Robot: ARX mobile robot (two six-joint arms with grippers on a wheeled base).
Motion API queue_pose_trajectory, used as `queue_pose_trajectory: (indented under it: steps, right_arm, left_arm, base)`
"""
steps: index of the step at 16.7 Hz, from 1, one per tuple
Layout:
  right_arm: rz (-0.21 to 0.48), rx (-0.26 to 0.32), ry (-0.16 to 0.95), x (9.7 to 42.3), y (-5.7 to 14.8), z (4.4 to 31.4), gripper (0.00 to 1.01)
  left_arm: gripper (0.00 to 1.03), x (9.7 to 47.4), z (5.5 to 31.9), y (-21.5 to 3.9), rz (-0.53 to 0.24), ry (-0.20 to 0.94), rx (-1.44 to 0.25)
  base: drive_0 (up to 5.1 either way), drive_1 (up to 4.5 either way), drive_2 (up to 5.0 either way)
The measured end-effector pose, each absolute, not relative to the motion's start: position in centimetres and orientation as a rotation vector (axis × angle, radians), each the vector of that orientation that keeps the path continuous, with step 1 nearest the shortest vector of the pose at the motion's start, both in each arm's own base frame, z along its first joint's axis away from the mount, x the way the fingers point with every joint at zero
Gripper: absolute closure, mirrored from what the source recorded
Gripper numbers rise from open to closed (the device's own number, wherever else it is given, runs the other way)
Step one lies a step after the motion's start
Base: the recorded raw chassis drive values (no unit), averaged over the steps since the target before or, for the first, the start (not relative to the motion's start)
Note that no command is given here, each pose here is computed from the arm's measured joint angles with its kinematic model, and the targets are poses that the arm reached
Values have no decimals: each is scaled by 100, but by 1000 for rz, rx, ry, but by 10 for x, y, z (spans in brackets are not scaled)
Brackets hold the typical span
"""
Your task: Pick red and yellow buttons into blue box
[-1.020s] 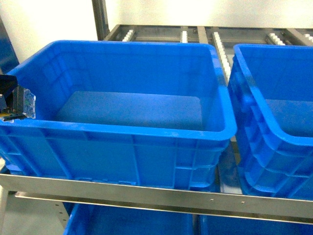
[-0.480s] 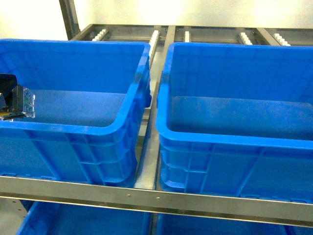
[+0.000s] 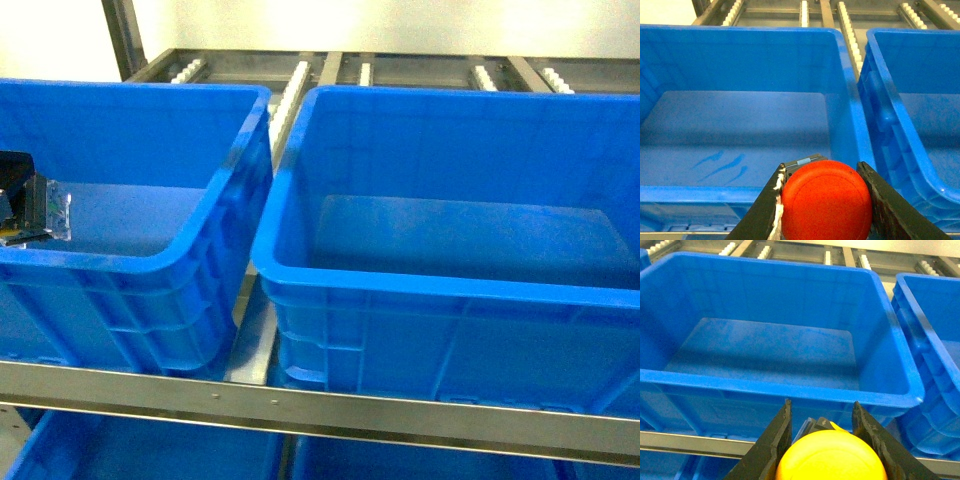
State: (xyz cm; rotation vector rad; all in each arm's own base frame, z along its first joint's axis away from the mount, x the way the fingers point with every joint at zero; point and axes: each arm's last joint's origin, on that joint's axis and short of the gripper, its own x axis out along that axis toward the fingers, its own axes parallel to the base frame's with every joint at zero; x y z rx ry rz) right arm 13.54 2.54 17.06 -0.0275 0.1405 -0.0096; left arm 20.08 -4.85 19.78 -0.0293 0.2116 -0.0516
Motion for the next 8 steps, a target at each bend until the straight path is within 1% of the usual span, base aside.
queue_pose_trajectory:
  steps: [4, 5, 8]
  right_arm:
    - [-10, -28, 142, 135, 25, 170, 69]
    - [-10, -28, 143, 135, 25, 170, 69]
    - [-14, -28, 143, 135, 25, 170, 69]
  left_arm:
    - [70, 201, 198, -49, -52, 214, -29]
    - [70, 201, 198, -49, -52, 211, -29]
    - [70, 201, 198, -50, -65, 210, -30]
  base:
    - [508, -228, -228]
    - [497, -327, -133]
    - [0, 0, 0]
